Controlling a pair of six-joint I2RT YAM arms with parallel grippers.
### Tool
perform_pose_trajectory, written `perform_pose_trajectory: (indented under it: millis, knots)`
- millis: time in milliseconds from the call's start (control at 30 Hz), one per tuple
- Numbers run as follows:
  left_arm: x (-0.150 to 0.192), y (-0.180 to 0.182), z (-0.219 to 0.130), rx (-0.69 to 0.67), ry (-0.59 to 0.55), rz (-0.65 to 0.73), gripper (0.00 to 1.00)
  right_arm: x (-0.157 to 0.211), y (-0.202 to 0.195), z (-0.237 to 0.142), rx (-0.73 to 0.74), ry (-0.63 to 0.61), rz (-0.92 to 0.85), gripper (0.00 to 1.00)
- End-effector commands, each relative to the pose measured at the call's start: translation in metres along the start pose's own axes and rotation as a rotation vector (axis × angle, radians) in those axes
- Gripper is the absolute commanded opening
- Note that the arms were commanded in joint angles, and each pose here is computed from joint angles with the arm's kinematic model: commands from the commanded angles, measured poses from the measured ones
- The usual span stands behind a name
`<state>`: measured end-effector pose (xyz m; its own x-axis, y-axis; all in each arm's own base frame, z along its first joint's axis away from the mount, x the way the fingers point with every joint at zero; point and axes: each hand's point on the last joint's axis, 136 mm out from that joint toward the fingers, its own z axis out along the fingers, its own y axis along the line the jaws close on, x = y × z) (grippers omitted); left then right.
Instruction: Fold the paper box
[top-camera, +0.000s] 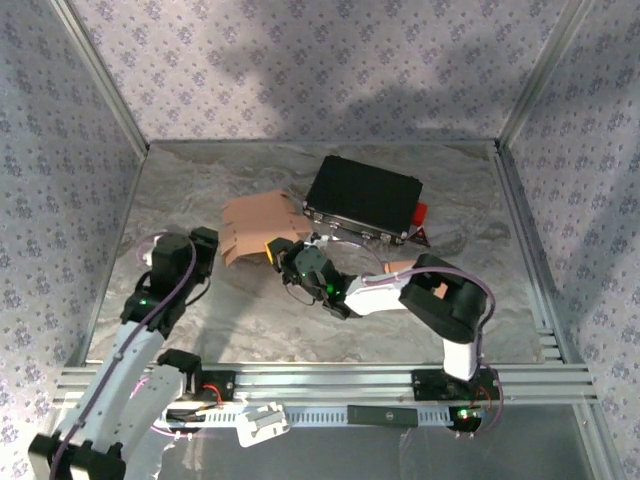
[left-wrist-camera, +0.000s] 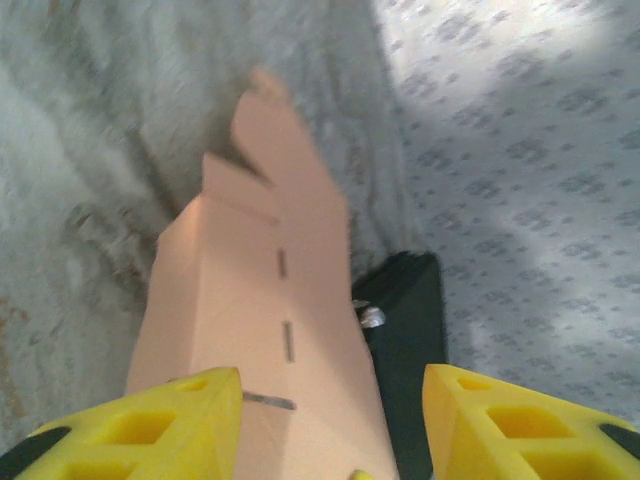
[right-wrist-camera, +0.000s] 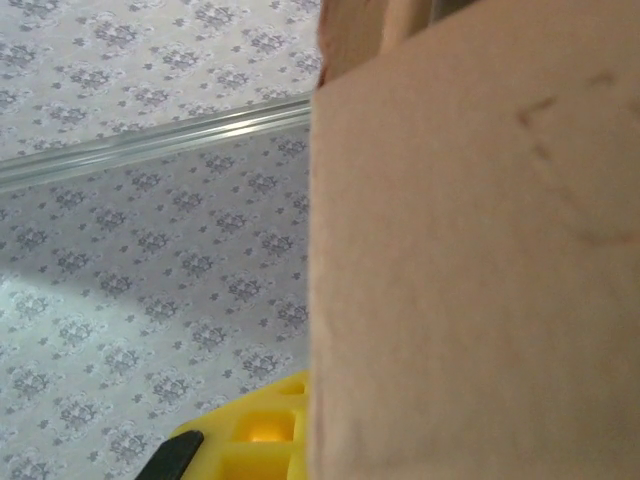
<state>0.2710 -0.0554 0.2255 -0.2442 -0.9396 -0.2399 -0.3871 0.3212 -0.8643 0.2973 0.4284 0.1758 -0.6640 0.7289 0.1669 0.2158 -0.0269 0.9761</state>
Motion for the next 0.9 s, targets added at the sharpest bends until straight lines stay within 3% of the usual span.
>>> perform_pose_trajectory:
  millis: [0, 100, 233, 300, 467, 633, 867]
  knots:
    - [-0.024, -0.009, -0.032, -0.044, -0.079, 0.155, 0.52, -0.006, 0.028, -0.015, 0.010, -0.038, -0.083, 0.00]
    - [-0.027, -0.020, -0.025, -0.054, -0.017, 0.180, 0.53, -0.007, 0.045, -0.026, 0.027, -0.047, -0.143, 0.00]
    - [-0.027, -0.029, 0.034, -0.031, 0.180, 0.130, 0.48, -0.004, 0.068, -0.048, 0.057, -0.063, -0.202, 0.00]
    - [-0.025, -0.031, 0.062, -0.052, 0.252, 0.178, 0.45, -0.002, 0.078, -0.062, 0.064, -0.079, -0.229, 0.00]
    - [0.023, -0.031, 0.115, -0.060, 0.462, 0.266, 0.35, -0.003, 0.099, -0.095, 0.098, -0.117, -0.273, 0.00]
    - [0.087, -0.027, 0.121, -0.036, 0.596, 0.306, 0.31, -0.010, 0.106, -0.117, 0.181, -0.150, -0.261, 0.00]
    - [0.136, 0.005, 0.094, -0.030, 0.688, 0.280, 0.31, -0.022, 0.095, -0.136, 0.297, -0.208, -0.171, 0.00]
